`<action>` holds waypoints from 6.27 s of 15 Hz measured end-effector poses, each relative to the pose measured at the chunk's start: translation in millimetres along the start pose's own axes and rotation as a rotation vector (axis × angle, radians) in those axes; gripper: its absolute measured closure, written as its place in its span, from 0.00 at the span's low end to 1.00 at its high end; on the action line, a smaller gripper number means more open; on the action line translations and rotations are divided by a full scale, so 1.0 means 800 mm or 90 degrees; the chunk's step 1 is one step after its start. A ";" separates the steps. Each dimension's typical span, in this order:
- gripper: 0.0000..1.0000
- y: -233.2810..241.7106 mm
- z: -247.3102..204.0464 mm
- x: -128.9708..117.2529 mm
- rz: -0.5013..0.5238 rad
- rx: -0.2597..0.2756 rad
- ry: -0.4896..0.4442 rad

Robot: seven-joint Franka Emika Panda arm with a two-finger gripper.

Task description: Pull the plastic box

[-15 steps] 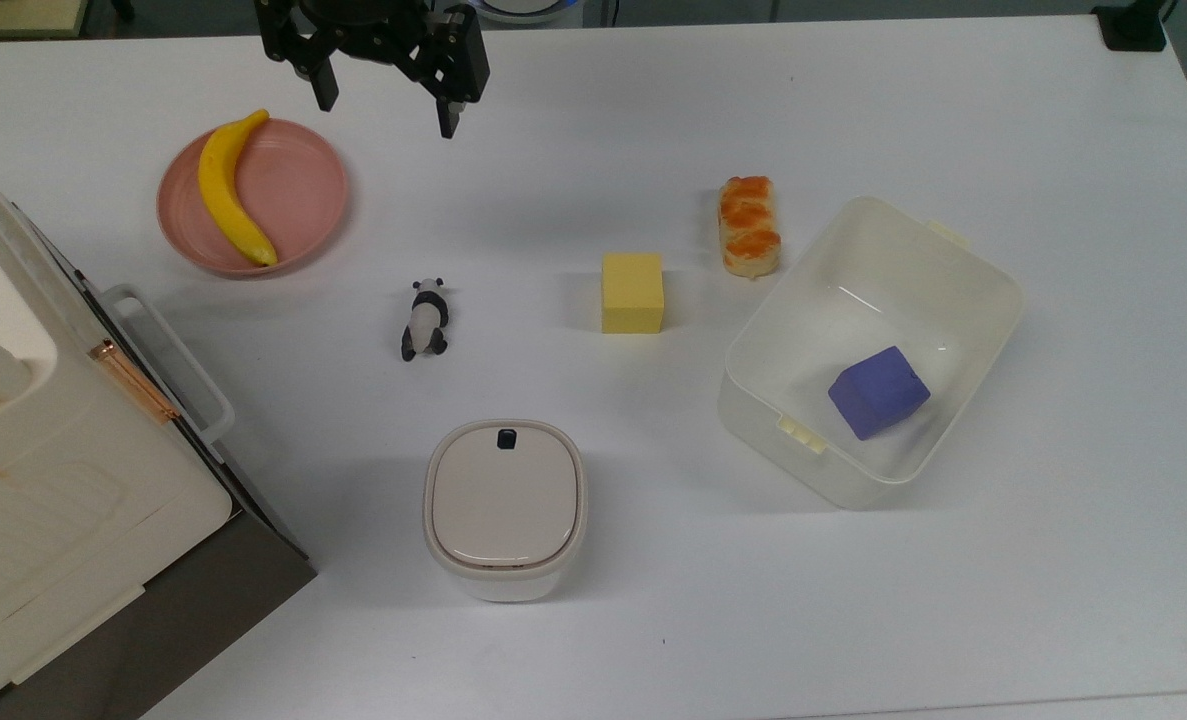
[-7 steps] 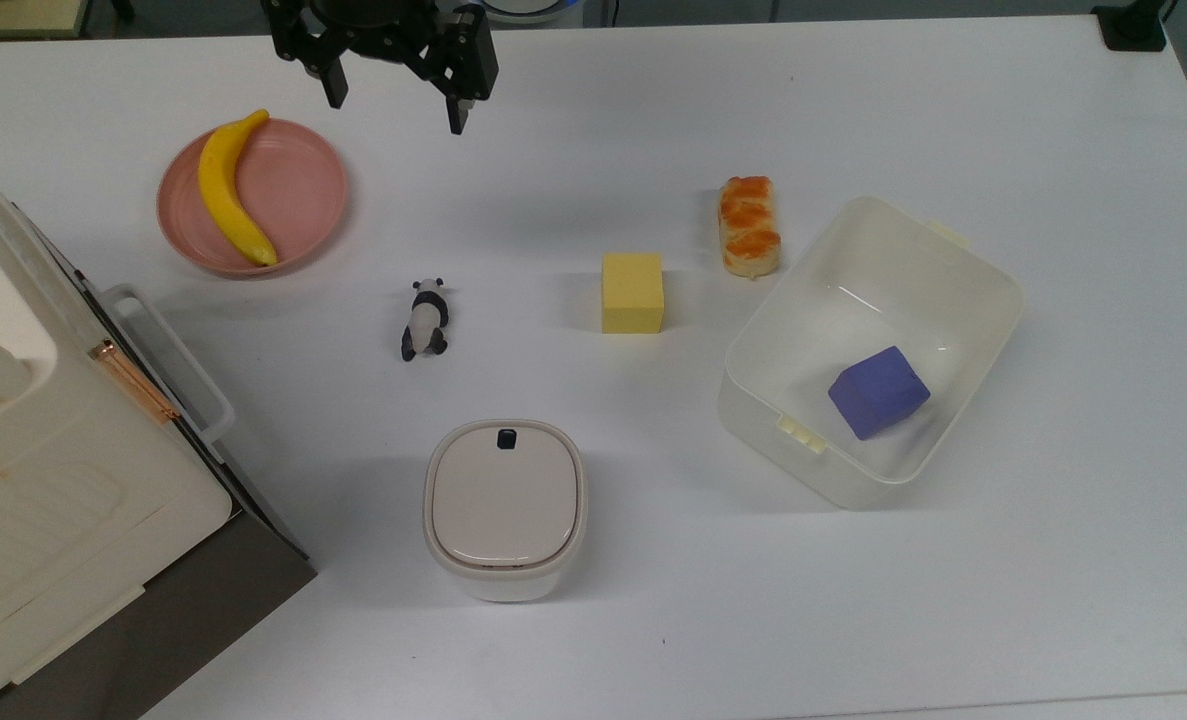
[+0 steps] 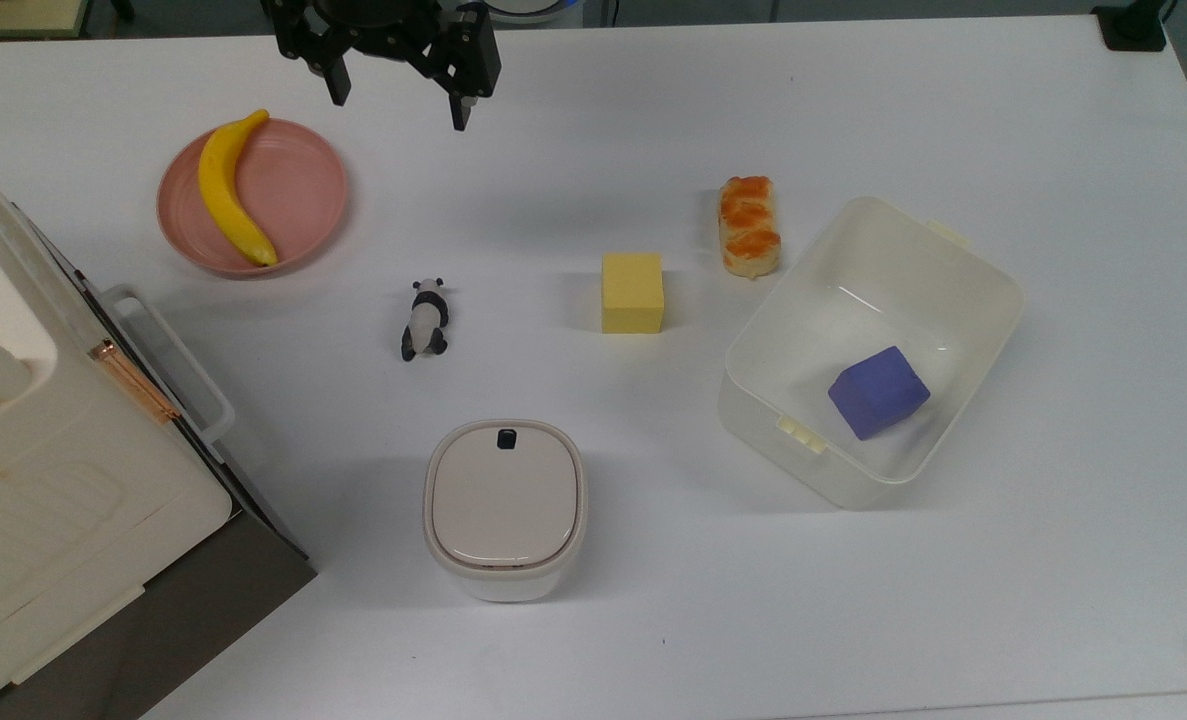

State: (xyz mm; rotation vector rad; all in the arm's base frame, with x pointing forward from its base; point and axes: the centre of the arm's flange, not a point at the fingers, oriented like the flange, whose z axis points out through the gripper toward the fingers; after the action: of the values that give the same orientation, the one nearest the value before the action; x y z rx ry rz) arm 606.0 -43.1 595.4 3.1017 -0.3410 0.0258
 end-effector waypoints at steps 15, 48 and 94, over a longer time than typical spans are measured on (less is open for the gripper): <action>0.00 -0.117 0.013 -0.016 -0.109 0.017 0.001; 0.00 -0.450 0.179 -0.032 -0.579 0.060 0.145; 0.00 -0.347 0.255 0.008 -0.831 -0.093 -0.022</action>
State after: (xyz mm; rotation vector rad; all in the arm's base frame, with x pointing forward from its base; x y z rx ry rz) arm 675.4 221.9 386.1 2.5508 1.5442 -0.0703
